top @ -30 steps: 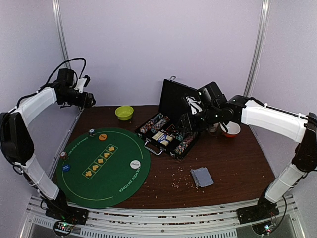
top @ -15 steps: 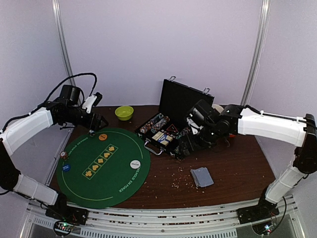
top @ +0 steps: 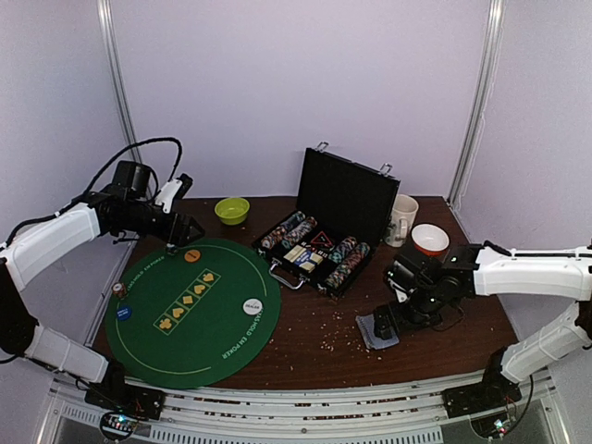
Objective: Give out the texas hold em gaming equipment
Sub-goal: Pick up the face-down deck piles from the center of the board.
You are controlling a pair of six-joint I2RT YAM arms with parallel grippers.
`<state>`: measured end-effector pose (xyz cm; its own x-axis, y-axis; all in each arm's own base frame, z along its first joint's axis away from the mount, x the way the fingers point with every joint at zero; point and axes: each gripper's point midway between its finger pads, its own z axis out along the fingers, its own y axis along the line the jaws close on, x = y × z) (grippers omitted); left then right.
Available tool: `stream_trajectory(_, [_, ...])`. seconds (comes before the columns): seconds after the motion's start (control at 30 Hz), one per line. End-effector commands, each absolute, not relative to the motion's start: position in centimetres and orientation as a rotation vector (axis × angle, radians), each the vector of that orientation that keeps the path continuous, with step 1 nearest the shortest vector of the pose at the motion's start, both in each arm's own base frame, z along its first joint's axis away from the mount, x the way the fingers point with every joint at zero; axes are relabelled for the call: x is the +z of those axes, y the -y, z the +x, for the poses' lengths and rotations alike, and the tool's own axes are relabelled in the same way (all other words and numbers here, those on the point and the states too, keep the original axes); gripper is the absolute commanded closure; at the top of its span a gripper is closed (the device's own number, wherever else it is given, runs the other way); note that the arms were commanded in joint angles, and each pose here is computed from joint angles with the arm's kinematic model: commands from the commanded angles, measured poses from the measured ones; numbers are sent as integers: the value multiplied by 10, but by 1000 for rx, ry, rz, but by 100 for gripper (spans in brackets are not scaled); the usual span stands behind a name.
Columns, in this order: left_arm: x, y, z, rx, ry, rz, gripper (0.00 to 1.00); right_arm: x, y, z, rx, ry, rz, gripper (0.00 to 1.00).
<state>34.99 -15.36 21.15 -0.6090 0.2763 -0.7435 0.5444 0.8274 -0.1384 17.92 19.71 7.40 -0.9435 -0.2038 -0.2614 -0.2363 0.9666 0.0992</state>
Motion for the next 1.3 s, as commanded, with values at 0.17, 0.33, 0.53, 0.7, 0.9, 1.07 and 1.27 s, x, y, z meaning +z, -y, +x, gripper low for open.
stream_trajectory(0.17, [213,166,360,-486,-2213,626,23,60,-204,163,309,-2899,-316,0])
stream_trajectory(0.33, [213,168,361,-487,-2212,637,22,51,-217,168,335,-2894,-360,0])
stream_trajectory(0.53, [208,169,360,-492,-2218,652,23,41,-219,175,282,-2896,-367,0])
stream_trajectory(0.7, [205,171,360,-502,-2223,663,23,37,-222,182,185,-2898,-398,0])
stream_trajectory(0.9, [203,173,361,-503,-2227,672,23,23,-229,179,98,-2904,-463,0])
stream_trajectory(1.07, [202,172,362,-502,-2230,673,23,17,-220,183,-116,-2888,-520,4])
stream_trajectory(1.27, [198,172,363,-500,-2238,674,23,14,-224,187,-175,-2867,-567,15])
